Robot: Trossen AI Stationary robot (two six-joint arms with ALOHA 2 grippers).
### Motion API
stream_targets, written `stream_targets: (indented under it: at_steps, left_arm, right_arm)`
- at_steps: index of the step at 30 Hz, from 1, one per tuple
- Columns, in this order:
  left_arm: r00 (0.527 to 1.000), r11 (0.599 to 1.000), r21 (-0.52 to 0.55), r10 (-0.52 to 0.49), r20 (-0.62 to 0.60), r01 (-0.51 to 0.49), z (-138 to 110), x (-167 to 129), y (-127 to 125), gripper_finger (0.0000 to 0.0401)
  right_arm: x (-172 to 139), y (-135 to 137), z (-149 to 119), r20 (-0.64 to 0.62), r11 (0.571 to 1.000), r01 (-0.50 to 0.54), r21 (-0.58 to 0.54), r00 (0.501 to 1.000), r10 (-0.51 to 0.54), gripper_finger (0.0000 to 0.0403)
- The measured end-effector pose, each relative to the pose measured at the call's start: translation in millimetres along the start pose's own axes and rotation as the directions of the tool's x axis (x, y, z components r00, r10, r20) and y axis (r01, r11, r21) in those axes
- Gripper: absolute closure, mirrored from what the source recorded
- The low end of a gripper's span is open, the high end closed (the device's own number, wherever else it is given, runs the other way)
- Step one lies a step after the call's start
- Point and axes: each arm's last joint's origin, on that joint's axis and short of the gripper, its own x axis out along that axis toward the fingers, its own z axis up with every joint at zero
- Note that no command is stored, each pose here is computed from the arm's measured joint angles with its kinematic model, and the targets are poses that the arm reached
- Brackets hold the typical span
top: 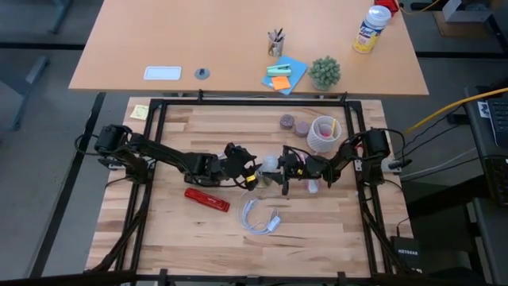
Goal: Screw lightbulb
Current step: Insert the white lightbulb into the golden lamp
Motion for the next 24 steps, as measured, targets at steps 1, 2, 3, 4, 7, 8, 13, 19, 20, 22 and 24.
stream_targets:
  at_steps: [1, 2, 3, 4, 7, 8, 13, 19, 20, 22, 24]
  left_arm:
    - [1.000, 1.000, 0.001, 0.001, -0.001, -0.001, -0.1, 0.0, 0.1, 0.0242]
    - [1.000, 1.000, 0.001, 0.002, -0.001, -0.002, -0.1, 0.1, 0.2, 0.0242]
    - [1.000, 1.000, 0.001, 0.001, -0.001, -0.001, -0.1, 0.1, 0.2, 0.0242]
    - [1.000, 1.000, 0.002, 0.002, -0.002, -0.002, -0.2, 0.1, 0.2, 0.0242]
    - [1.000, 1.000, 0.005, 0.002, -0.004, -0.002, -0.5, 0.0, 0.2, 0.0242]
    - [1.000, 1.000, 0.006, 0.003, -0.005, -0.003, -0.6, 0.0, 0.3, 0.0242]
    - [1.000, 1.000, 0.011, 0.006, -0.012, -0.006, -1.4, 0.0, 0.7, 0.0242]
    - [0.999, 1.000, 0.023, 0.015, -0.029, -0.014, -3.2, -0.1, 1.7, 0.0242]
    - [0.999, 1.000, 0.027, 0.017, -0.034, -0.016, -3.6, -0.2, 2.0, 0.0242]
    - [0.999, 0.999, 0.038, 0.025, -0.048, -0.023, -5.0, -0.5, 2.9, 0.0242]
    - [0.998, 0.998, 0.047, 0.031, -0.059, -0.029, -6.1, -0.8, 3.7, 0.0242]
  right_arm:
    - [0.0, -0.7, 0.1, -0.002, 1.000, -0.007, 0.001, 1.000, 0.007, 0.0237]
    - [0.1, -1.0, 0.2, -0.004, 1.000, -0.012, 0.002, 1.000, 0.012, 0.0237]
    - [0.1, -1.1, 0.1, -0.006, 1.000, -0.014, 0.002, 1.000, 0.014, 0.0237]
    - [0.1, -1.1, -0.3, -0.010, 1.000, -0.014, 0.001, 1.000, 0.014, 0.0237]
    - [0.1, -0.9, -0.6, -0.013, 1.000, -0.015, -0.005, 1.000, 0.015, 0.0237]
    - [0.1, -0.9, -0.9, -0.016, 1.000, -0.015, -0.005, 1.000, 0.015, 0.0237]
    - [0.0, -0.7, -1.8, -0.026, 1.000, -0.019, -0.008, 0.999, 0.019, 0.0237]
    - [-0.1, -1.4, -4.6, -0.055, 0.999, -0.013, -0.032, 0.998, 0.012, 0.0237]
    - [-0.1, -1.6, -5.2, -0.061, 0.999, -0.012, -0.034, 0.998, 0.010, 0.0237]
    - [-0.1, -1.5, -5.5, -0.064, 0.999, -0.012, -0.034, 0.998, 0.010, 0.0237]
    - [-0.2, -1.6, -5.8, -0.067, 0.999, -0.011, -0.034, 0.998, 0.008, 0.0237]
